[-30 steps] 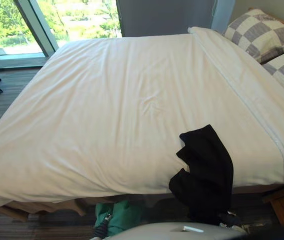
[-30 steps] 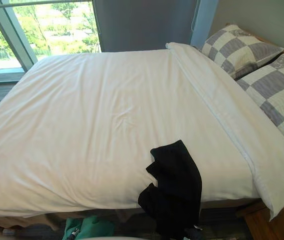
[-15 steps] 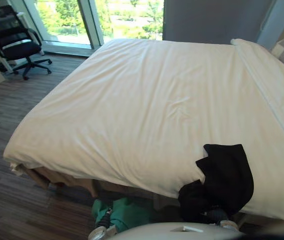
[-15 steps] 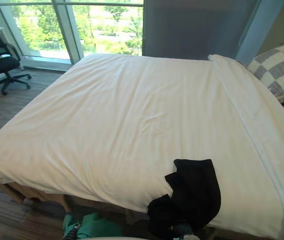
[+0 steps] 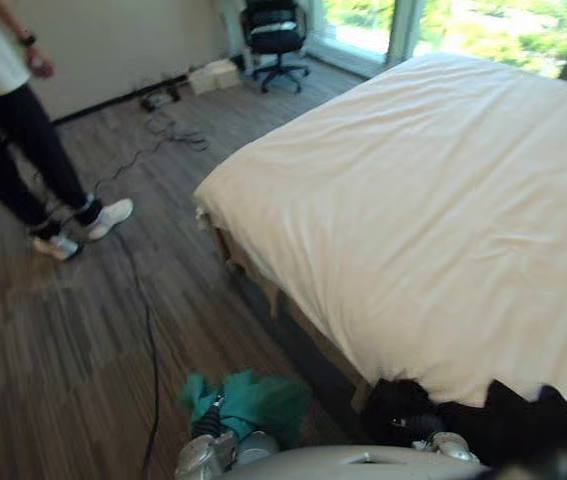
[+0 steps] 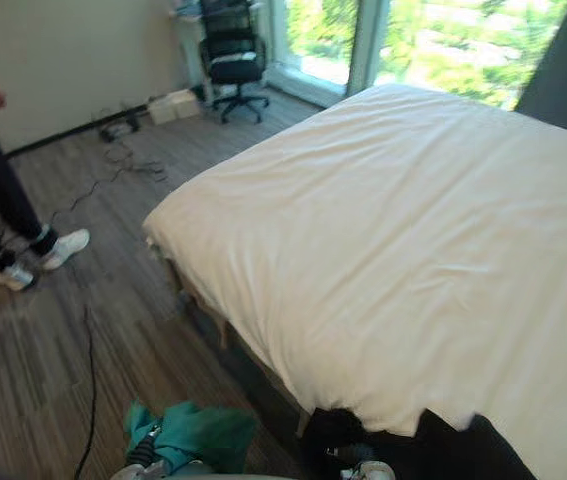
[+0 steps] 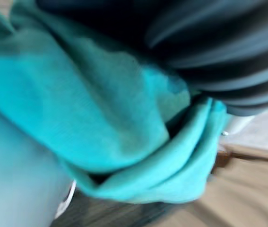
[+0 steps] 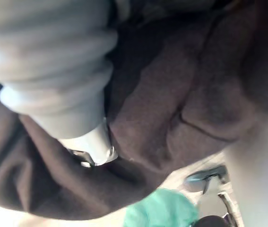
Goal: Tidy the bed and pick cloth on bed and put in laundry
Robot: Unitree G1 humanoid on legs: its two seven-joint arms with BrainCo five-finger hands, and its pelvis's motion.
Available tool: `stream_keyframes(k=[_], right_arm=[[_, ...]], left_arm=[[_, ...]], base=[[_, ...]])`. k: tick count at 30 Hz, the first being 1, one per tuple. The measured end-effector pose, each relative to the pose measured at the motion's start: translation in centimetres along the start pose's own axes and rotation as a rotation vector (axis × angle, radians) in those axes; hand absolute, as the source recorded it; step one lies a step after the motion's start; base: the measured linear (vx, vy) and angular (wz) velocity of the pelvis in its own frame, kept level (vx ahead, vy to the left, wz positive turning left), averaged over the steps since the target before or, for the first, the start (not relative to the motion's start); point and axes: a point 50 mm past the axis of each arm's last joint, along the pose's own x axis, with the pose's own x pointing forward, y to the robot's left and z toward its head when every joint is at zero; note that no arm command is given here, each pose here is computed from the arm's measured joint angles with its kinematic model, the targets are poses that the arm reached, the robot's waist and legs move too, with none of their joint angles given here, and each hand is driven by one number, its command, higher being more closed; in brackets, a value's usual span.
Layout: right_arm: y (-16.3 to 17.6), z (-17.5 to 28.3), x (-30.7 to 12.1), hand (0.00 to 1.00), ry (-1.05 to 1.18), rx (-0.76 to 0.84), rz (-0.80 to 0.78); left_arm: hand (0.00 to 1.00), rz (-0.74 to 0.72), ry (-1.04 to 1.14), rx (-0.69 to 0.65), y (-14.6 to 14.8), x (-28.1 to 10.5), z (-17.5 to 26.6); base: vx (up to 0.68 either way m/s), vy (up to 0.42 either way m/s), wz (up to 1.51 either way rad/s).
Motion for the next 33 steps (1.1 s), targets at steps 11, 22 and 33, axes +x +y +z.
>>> stream_keyframes(k=[11,22,33], right_arm=[[-2.7,-0.9,-0.2,1.0,0.039,0.02,-0.089],[-3.8,-3.7,-1.4,1.0,0.077,0.177,-0.17],[-3.9,-3.3,-1.3,1.0,0.069,0.25,-0.137]], left_arm=[[1.0,-0.127,0.031,0.231,-2.4,0.2,0.0],[1.0,-0.111,0.088,0.391,-0.6,0.6,0.2],[1.0,-0.062,0.123,0.288,1.4,-0.3,-2.9]], base=[[0.03,0.059,1.0],[0.13,0.053,1.25],[0.08,-0.104,0.25]])
